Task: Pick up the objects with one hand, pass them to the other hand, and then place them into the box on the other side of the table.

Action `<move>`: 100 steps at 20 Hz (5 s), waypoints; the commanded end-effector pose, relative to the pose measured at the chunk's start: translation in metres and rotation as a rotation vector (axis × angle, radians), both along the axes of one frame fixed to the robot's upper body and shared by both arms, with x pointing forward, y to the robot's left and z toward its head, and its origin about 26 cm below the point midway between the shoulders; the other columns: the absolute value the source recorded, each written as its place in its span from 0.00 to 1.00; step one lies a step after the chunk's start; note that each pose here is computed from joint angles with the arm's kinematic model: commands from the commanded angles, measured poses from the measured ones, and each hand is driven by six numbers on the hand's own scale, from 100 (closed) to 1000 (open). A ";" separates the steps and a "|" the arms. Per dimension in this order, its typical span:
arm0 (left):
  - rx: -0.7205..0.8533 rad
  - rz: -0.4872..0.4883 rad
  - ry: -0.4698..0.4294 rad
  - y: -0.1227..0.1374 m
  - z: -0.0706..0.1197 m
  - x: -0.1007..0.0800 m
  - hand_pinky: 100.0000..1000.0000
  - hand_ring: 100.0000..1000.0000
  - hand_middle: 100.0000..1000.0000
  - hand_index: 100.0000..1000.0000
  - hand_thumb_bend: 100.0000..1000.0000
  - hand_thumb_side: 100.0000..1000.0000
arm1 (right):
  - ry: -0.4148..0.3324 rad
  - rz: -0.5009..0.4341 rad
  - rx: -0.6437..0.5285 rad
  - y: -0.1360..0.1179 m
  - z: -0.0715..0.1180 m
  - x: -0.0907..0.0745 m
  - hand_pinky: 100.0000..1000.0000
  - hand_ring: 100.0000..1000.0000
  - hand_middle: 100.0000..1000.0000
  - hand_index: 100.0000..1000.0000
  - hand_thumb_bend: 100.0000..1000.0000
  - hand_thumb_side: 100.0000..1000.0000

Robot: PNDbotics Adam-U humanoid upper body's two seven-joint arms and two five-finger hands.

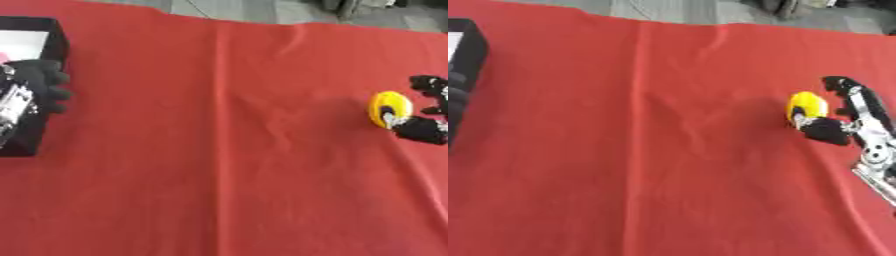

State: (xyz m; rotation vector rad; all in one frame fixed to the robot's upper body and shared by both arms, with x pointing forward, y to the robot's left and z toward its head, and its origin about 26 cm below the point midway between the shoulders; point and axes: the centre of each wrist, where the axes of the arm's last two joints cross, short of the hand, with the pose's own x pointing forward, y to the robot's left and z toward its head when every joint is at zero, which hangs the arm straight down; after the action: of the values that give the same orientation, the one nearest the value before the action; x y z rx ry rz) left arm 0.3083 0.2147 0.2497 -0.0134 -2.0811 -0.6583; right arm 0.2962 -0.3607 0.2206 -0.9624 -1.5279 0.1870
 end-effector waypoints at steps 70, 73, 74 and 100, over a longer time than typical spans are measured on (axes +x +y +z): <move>0.266 0.016 0.006 0.021 0.039 -0.006 0.68 0.70 0.71 0.77 0.00 0.52 | -0.552 0.027 -0.517 0.123 -0.019 -0.005 0.62 0.62 0.35 0.37 0.00 0.00; 0.336 0.007 0.011 0.022 0.046 -0.007 0.68 0.70 0.72 0.77 0.00 0.49 | -0.635 0.066 -0.583 0.140 -0.016 -0.003 0.64 0.61 0.36 0.38 0.03 0.00; 0.363 0.005 0.010 0.023 0.047 -0.008 0.69 0.70 0.72 0.77 0.00 0.47 | -0.658 0.082 -0.599 0.146 -0.015 -0.003 0.64 0.61 0.36 0.38 0.04 0.00; 0.970 -0.189 -0.050 -0.020 0.067 -0.014 0.77 0.78 0.82 0.87 0.00 0.48 | -0.876 0.485 -0.841 0.220 -0.030 -0.020 0.83 0.55 0.39 0.43 0.06 0.00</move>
State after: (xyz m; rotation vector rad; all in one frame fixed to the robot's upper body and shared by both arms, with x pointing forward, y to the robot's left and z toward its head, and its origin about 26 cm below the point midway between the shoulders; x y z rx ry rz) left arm 0.2979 0.1964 0.3118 0.3231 -1.6197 -1.7001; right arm 0.2786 -0.1428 0.1832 -1.3889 -2.5476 0.8880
